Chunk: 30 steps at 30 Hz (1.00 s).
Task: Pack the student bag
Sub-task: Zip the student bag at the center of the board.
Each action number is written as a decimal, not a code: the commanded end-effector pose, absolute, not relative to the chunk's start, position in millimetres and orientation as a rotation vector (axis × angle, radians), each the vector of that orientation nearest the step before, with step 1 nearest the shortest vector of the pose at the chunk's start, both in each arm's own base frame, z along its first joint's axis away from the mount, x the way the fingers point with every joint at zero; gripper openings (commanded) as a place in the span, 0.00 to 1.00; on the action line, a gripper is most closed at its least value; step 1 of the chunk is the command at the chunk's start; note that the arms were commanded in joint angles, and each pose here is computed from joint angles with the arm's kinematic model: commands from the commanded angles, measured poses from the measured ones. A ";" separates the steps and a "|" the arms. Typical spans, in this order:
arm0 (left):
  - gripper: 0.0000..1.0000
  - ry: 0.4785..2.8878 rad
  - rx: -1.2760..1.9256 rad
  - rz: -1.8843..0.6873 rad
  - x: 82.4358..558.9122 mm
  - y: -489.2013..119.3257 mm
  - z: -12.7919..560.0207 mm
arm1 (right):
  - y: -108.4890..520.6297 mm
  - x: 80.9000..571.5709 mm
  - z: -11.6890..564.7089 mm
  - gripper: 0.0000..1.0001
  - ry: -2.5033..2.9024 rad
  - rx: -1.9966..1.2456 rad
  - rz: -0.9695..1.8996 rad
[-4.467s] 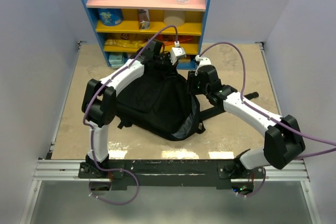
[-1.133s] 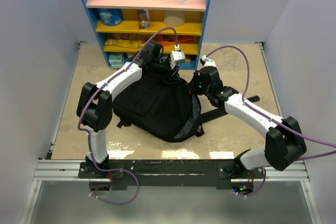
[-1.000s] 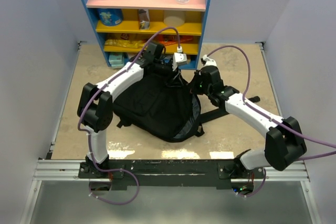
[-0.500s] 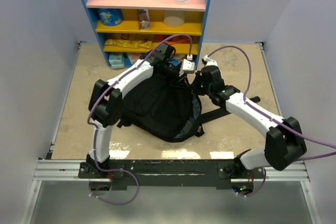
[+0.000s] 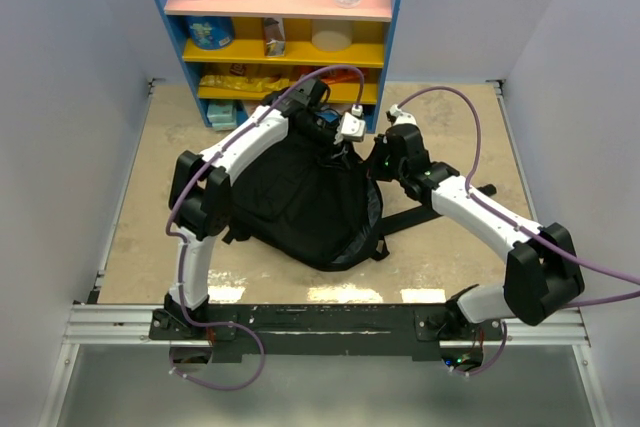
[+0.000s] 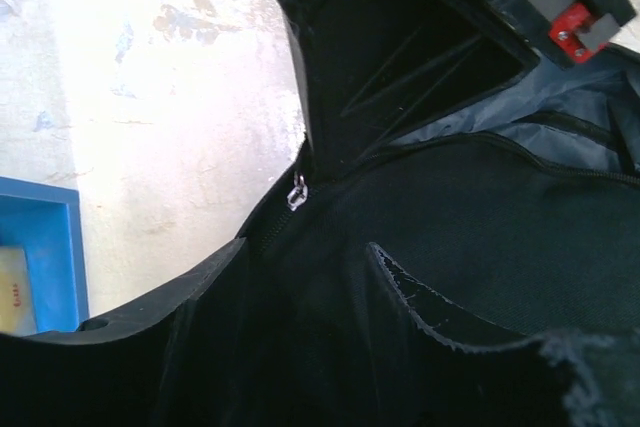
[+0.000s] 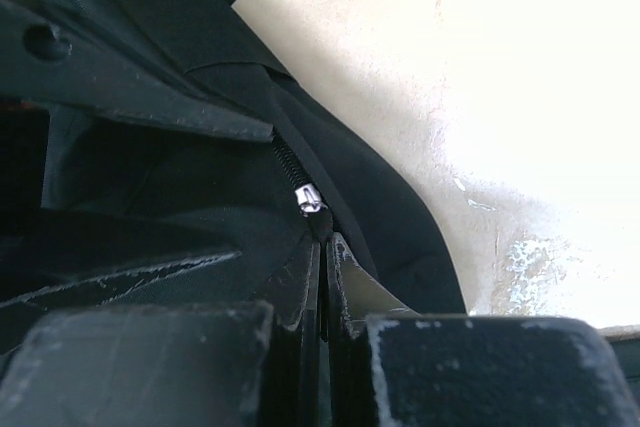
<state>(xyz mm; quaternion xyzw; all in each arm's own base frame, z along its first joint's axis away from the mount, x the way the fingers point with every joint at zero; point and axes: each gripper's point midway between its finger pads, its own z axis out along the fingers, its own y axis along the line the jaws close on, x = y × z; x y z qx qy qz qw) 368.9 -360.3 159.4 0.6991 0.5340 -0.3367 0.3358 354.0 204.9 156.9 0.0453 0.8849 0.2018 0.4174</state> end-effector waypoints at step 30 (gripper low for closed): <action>0.00 1.214 1.819 -0.701 399.3 -381.9 179.3 | 189.4 347.2 189.0 0.00 2.185 0.099 0.481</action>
